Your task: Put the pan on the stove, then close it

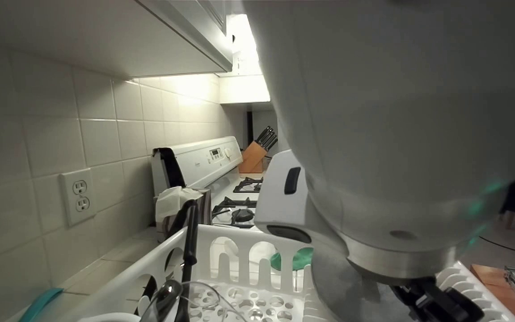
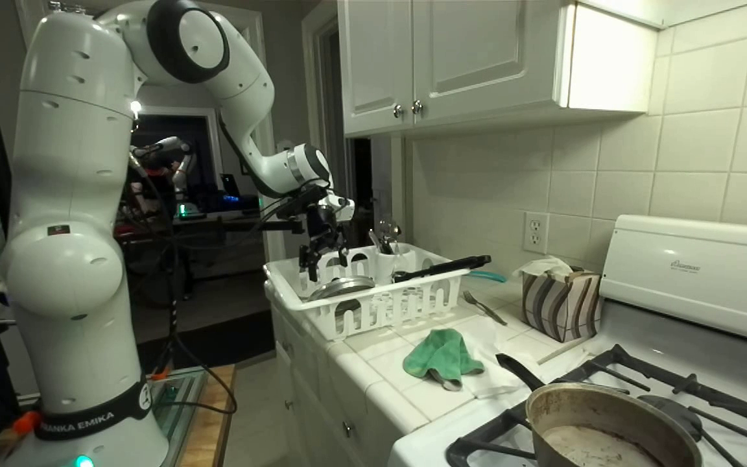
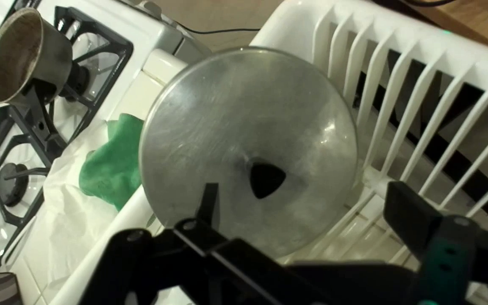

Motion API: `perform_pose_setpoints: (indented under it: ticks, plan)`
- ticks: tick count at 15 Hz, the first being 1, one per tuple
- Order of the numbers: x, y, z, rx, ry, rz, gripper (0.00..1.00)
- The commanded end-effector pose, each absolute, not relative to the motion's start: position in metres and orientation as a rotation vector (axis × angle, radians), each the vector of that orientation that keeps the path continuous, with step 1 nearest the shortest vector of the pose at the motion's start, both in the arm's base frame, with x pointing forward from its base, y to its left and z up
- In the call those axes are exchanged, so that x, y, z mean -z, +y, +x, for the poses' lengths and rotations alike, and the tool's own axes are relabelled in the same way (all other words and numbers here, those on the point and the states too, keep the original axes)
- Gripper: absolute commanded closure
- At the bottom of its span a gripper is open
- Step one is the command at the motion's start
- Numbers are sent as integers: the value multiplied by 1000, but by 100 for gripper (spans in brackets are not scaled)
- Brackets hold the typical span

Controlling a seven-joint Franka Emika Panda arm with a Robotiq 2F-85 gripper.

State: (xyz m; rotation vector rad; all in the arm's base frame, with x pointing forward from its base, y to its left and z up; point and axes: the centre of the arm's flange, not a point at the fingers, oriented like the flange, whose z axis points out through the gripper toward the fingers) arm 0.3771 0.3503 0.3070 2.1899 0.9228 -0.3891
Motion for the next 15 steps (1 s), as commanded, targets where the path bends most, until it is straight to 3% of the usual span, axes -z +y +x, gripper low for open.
perform_pose_setpoints:
  ticks: [1,15]
  plan:
    - [-303,349,370,412,841,2174,0]
    - [-292,321,393,428,757,2191,0]
